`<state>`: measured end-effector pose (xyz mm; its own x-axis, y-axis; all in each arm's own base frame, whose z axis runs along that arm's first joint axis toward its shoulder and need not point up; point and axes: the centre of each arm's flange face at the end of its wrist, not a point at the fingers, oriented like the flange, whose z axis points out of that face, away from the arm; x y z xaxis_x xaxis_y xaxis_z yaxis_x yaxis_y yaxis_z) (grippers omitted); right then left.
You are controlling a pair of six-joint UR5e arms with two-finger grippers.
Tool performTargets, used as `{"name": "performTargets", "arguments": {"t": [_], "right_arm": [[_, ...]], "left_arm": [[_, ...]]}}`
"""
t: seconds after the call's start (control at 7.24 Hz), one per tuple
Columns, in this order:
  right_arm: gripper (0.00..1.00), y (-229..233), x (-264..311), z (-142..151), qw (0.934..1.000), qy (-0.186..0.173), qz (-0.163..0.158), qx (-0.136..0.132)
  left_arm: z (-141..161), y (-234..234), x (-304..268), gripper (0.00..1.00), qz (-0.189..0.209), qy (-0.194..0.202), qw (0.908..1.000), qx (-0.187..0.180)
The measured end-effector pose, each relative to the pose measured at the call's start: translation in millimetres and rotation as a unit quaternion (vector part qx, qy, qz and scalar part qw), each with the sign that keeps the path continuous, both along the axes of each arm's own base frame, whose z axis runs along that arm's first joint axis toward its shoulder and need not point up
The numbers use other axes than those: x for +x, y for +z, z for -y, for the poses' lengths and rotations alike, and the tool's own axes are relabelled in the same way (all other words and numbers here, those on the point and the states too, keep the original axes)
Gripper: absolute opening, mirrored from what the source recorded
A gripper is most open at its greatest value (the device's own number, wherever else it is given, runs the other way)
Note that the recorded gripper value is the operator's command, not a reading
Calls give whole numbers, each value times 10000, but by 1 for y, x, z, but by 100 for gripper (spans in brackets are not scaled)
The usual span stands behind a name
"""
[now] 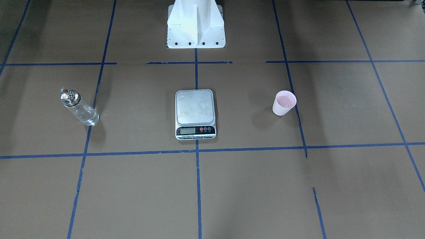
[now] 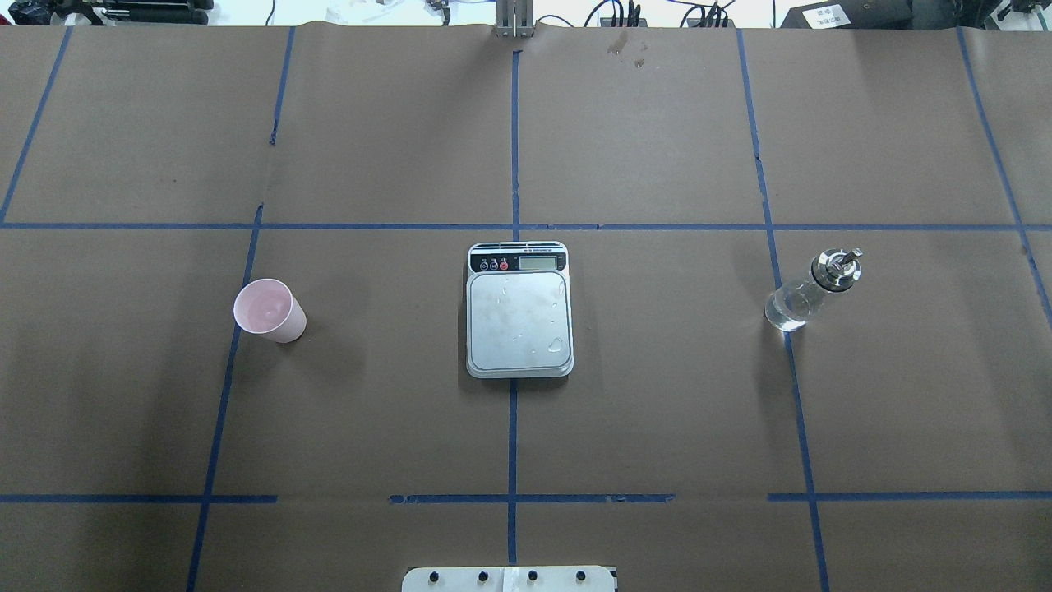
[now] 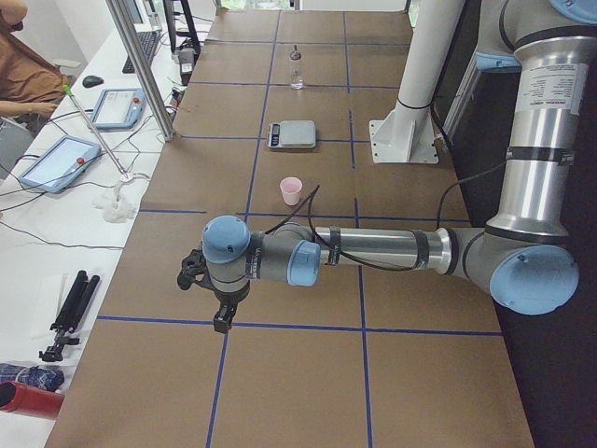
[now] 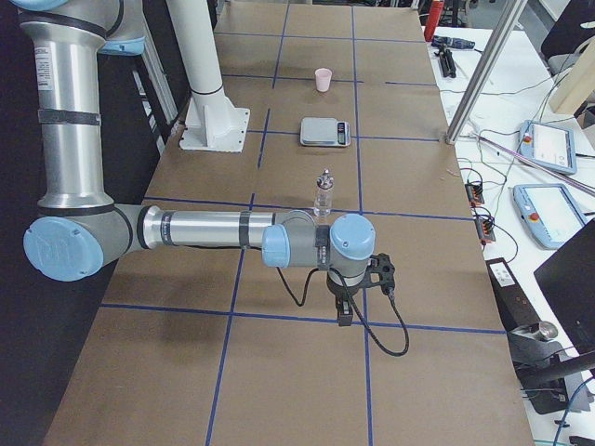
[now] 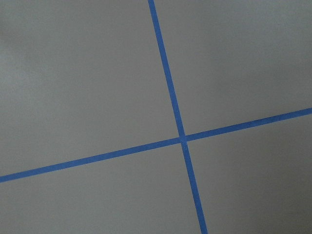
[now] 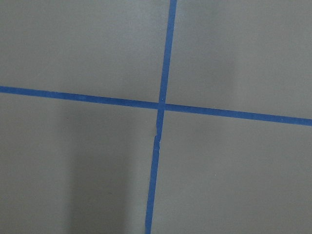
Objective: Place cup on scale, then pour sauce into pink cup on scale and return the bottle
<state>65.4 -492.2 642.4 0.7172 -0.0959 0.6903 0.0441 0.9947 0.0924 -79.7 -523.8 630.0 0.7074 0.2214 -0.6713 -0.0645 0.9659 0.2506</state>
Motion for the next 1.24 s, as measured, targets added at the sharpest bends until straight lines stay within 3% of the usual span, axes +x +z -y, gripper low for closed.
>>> {"name": "performTargets", "arguments": {"t": [0.41,0.55,0.83,1.1,1.24], "right_arm": [[100,-5,0,0,10000,9,22,28],[100,-8,1,1,10000,13,27,43],[100,-10,1,1,10000,16,31,65],[100,-19,0,4,9998,17,29,177],[100,-29,0,7,9996,18,49,273]], "left_arm": [[-32,-4,-3,100,-6,-27,10000,55],[-47,-34,-2,100,4,-37,9996,280],[-50,-141,7,100,-61,-185,9958,890],[-46,-212,46,100,-292,-231,9931,1112],[-38,-234,77,100,-409,-55,9921,1182]]}}
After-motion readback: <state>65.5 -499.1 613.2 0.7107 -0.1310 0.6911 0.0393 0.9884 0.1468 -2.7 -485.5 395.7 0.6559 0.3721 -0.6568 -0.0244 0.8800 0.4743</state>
